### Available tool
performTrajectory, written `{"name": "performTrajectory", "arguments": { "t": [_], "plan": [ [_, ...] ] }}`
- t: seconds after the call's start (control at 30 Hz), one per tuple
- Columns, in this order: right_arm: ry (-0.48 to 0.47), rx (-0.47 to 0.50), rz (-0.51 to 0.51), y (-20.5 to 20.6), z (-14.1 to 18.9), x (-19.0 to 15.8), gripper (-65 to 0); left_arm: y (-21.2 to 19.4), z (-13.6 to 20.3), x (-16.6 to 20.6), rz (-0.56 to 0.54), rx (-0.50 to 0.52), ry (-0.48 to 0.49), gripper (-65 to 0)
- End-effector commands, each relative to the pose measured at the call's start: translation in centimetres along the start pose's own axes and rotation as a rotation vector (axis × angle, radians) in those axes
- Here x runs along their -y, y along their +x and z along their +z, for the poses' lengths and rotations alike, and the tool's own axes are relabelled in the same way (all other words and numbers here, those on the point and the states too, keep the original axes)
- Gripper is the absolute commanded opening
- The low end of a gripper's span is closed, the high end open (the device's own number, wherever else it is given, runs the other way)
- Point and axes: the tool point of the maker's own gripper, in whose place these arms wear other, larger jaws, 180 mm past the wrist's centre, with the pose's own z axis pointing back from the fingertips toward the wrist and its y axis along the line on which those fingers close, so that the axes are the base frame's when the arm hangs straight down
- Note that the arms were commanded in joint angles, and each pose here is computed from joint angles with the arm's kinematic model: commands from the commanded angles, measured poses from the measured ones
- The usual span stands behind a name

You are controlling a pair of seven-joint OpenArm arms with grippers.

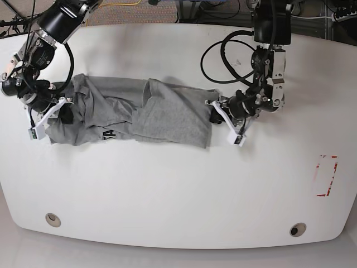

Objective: Fold the T-shirt properly
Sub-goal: 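Grasp both ends of the grey strip with the two grippers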

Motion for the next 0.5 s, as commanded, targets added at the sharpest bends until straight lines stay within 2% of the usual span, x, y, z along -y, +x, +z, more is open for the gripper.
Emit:
{"name": "performTrajectory", "arguments": {
  "t": [0.0, 0.17, 0.27, 0.47],
  "plan": [
    [0.005, 0.075, 0.150, 3.4, 1.3, -2.1, -63.7, -1.5, -0.9, 0.4, -0.011, -0.094, 0.014, -62.2],
    [0.030, 0.110, 0.289, 5.3, 1.7, -5.6, -63.7, -1.3, -2.8, 2.8, 0.002, -0.116, -0.040, -62.2],
    [0.078, 0.125, 0.369, 5.9, 1.4, -8.7, -63.7, -1.3, -3.8, 4.6, 0.011, -0.131, -0.079, -62.4],
    [0.162, 0.133, 0.393, 5.9, 0.1, -12.2, -63.7, -0.4, -4.5, 6.6, -0.003, -0.116, -0.115, -62.4]
  ]
}}
